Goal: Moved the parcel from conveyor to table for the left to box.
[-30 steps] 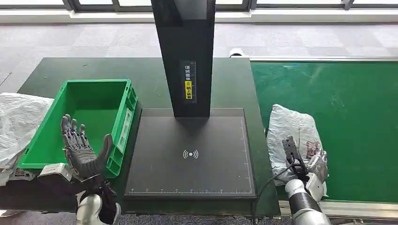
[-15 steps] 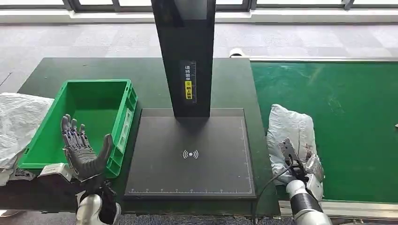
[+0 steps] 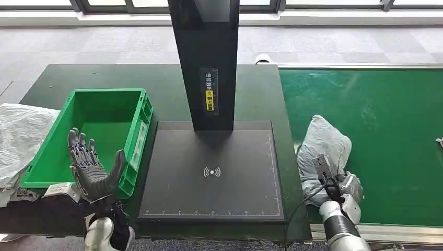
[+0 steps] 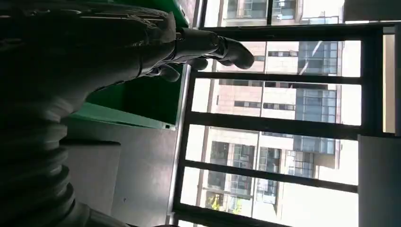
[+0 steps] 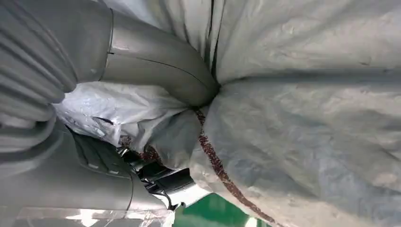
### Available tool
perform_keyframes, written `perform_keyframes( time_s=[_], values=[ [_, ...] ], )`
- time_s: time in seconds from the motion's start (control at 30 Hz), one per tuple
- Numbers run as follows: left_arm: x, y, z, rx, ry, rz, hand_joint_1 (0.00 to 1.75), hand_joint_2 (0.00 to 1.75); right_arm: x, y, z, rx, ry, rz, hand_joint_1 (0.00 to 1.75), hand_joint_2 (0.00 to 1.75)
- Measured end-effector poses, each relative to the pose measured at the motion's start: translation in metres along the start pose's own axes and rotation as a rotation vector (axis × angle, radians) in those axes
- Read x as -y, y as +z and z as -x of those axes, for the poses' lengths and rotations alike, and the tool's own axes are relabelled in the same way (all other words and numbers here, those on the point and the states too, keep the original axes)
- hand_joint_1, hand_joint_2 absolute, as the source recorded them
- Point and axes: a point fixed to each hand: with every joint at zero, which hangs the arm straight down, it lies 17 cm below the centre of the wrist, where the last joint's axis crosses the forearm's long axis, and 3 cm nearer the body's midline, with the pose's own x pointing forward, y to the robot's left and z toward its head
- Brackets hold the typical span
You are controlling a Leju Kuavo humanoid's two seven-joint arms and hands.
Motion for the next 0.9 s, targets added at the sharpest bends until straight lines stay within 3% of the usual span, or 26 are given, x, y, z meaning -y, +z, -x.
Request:
perform_keyframes(
  time_s=[0.2, 0.43, 0.67, 0.9],
  values=[
    [0.0, 0.0, 0.0, 0.0, 0.001, 0.001, 0.0, 1.75, 0.005, 0.0, 0.0, 0.012, -0.009, 0.026, 1.75, 1.75],
    [-0.001, 0.0, -0.003, 0.006, 0.001, -0.002, 0.0, 1.75, 0.048, 0.014, -0.032, 0.187, -0.066, 0.257, 1.75, 1.75],
    [0.0, 0.0, -0.004, 0.011, -0.004, 0.007, 0.0, 1.75, 0.116, 0.077, -0.107, 0.501, -0.175, 0.5, 1.75, 1.75],
    [0.003, 0.0, -0.005, 0.013, 0.0, 0.021, 0.0, 1.75, 0.173, 0.13, -0.151, 0.648, -0.257, 0.658, 1.75, 1.75]
  ],
)
